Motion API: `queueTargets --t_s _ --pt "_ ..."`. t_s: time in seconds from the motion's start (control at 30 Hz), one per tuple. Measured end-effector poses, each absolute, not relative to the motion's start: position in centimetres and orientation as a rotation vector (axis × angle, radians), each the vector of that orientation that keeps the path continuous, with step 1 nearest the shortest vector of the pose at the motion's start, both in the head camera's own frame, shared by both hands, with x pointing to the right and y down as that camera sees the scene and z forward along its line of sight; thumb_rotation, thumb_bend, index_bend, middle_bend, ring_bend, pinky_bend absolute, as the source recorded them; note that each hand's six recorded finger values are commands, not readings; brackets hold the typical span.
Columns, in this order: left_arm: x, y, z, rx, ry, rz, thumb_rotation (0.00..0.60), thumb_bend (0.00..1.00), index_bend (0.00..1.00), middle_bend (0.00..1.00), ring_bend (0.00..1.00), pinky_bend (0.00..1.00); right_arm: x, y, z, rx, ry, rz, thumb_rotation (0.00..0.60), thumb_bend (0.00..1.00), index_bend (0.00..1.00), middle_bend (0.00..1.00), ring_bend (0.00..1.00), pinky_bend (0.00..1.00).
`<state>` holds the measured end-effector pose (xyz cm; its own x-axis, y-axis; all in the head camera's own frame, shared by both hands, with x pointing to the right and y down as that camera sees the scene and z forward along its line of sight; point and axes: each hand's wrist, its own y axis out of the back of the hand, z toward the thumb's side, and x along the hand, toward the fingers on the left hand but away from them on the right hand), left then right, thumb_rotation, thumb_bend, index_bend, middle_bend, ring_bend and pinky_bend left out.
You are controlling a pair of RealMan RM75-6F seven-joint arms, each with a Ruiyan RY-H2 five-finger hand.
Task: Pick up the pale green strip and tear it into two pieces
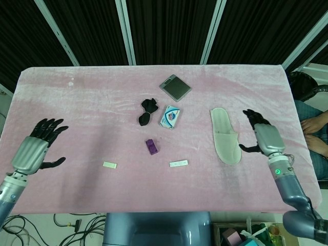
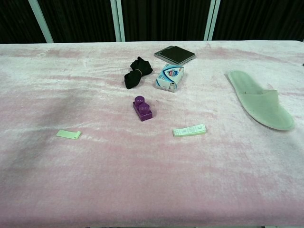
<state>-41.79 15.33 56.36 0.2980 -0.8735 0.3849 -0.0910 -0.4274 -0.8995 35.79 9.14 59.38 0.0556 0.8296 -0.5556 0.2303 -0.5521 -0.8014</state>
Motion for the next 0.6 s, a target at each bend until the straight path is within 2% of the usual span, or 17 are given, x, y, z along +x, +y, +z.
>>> queueTargets --t_s 0.13,0.3,0.4,0.6 --pt "-44.2 18.1 54.7 -1.673 0.947 -1.281 0.600 0.18 0.16 0.04 0.00 0.00 38.5 12.0 57.7 -1.742 -1.033 1.498 0.600 0.17 0.00 0.00 0.02 0.14" --pt "-46.5 21.5 54.4 -1.641 0.992 -1.396 0.600 0.18 0.16 0.03 0.00 0.00 40.5 15.8 56.2 -1.665 -1.059 1.471 0.600 0.17 0.00 0.00 0.01 0.14" --pt "-47.2 22.7 54.5 -1.655 1.011 -1.443 0.600 0.18 0.15 0.03 0.00 0.00 40.7 18.2 55.7 -1.638 -1.087 1.447 0.600 0.17 0.00 0.00 0.01 0.14" --pt "-47.5 23.1 54.3 -1.663 0.991 -1.454 0.600 0.18 0.15 0.03 0.00 0.00 40.5 22.6 55.9 -1.611 -1.114 1.445 0.600 0.18 0.00 0.00 0.01 0.14"
